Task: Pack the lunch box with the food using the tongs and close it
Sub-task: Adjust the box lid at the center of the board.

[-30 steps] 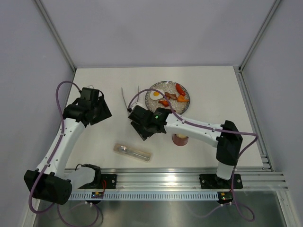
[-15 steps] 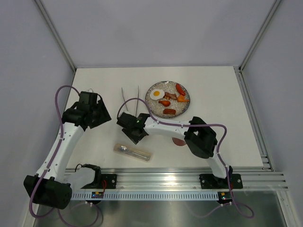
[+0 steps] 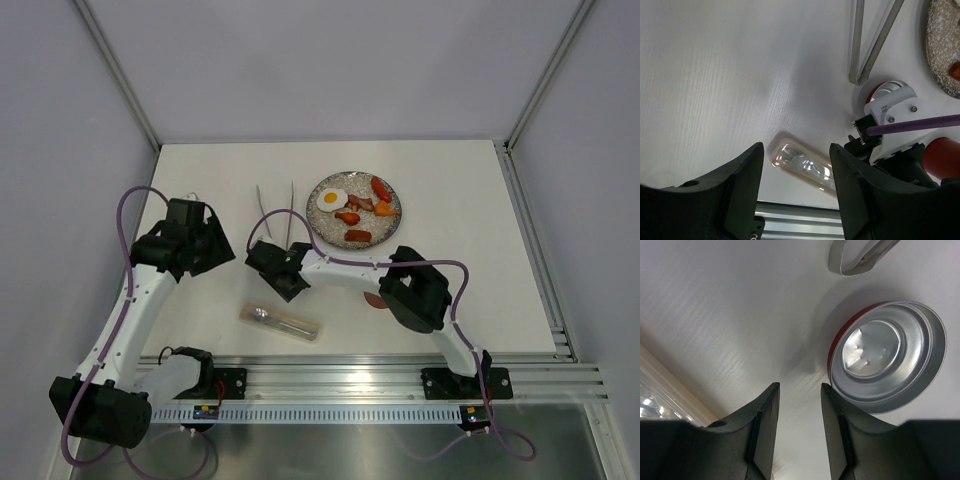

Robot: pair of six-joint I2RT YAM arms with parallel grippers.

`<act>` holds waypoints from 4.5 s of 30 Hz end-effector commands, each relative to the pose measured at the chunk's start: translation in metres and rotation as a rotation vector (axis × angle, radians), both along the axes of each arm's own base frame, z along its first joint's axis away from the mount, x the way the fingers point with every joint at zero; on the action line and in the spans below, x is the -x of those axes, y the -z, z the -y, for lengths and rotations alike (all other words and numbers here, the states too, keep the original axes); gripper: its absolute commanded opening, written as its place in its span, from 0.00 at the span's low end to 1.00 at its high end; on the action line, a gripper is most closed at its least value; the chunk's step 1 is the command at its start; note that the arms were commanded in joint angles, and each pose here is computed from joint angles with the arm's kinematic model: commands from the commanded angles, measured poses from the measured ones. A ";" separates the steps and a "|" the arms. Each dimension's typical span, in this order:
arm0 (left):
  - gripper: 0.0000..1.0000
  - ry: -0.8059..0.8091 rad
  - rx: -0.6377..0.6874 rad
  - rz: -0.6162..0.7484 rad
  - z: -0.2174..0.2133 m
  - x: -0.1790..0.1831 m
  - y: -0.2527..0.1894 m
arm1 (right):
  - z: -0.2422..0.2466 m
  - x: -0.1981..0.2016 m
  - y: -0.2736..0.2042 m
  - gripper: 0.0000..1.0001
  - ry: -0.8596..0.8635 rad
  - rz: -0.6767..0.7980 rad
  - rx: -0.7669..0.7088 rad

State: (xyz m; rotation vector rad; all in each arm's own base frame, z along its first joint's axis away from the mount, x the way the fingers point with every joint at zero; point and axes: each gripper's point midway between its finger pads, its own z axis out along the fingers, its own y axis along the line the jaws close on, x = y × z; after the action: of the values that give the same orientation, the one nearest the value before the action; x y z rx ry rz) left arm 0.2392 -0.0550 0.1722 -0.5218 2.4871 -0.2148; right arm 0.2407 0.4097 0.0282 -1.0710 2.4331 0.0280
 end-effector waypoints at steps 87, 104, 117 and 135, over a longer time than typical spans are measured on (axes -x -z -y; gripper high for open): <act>0.77 0.544 -0.030 0.566 0.151 -0.040 -0.063 | 0.031 -0.069 -0.231 0.00 0.883 -0.939 -1.498; 0.65 0.565 -0.056 0.628 0.173 -0.044 -0.069 | 0.033 -0.068 -0.245 0.00 0.924 -1.019 -1.565; 0.40 0.562 -0.098 0.640 0.176 -0.046 -0.073 | 0.033 -0.065 -0.236 0.00 0.949 -1.090 -1.569; 0.00 0.527 -0.152 0.625 0.162 -0.046 -0.070 | 0.034 -0.066 -0.227 0.13 0.976 -1.097 -1.572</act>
State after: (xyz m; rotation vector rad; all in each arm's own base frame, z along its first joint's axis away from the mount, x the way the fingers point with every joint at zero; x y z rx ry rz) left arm 0.2720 -0.2230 0.2110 0.3335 2.0340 -0.3505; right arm 0.3126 0.3750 0.2393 1.1137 2.2072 2.0301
